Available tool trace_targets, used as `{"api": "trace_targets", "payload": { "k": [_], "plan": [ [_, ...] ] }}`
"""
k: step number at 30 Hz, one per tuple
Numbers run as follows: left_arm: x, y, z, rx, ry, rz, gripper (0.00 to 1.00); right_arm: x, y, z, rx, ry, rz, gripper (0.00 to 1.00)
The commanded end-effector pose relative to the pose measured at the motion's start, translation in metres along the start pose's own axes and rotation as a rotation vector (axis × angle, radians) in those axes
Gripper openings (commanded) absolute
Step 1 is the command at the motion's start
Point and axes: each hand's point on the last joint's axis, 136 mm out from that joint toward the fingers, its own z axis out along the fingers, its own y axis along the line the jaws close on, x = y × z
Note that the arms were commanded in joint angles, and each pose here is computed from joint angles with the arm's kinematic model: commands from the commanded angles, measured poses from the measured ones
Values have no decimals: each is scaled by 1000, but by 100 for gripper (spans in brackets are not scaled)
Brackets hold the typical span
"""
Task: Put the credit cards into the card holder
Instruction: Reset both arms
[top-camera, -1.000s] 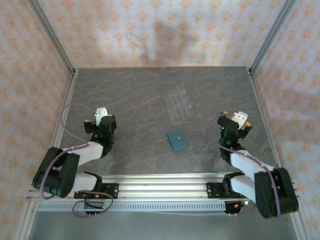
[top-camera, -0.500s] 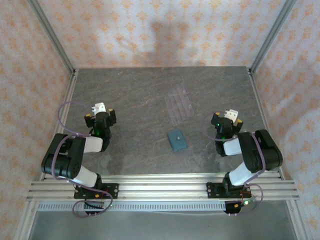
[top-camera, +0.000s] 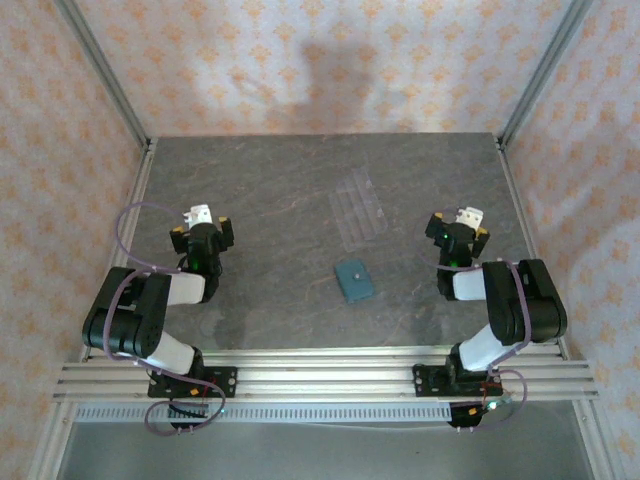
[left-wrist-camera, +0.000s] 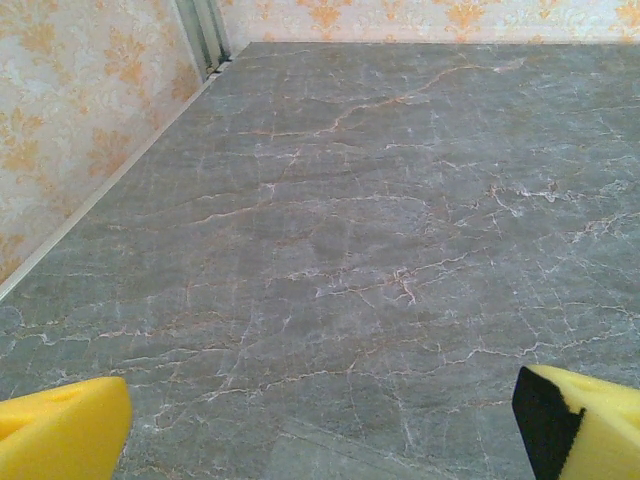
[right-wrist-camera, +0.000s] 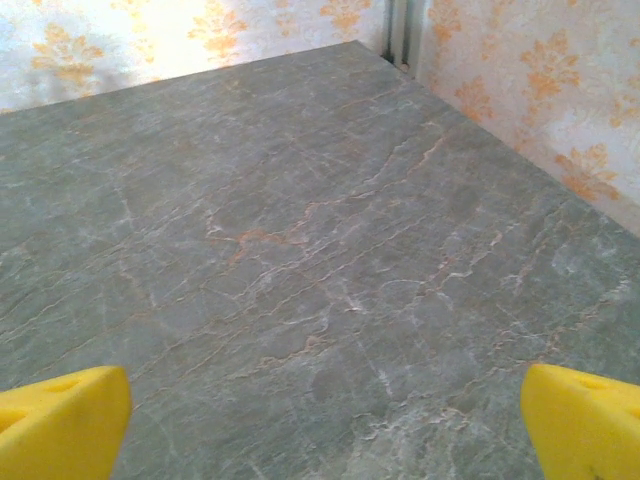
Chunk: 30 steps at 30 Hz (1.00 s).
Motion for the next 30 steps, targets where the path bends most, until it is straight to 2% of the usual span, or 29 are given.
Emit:
{"api": "trace_targets", "payload": {
  "k": [1,30],
  "plan": [
    [-9,0,1,0,-14,-19,100,-3,9,-1,-37,-3,-18,99],
    [-9,-1,1,2,-16,-18,99,-2,9,2,-64,16,-6,100]
  ]
}}
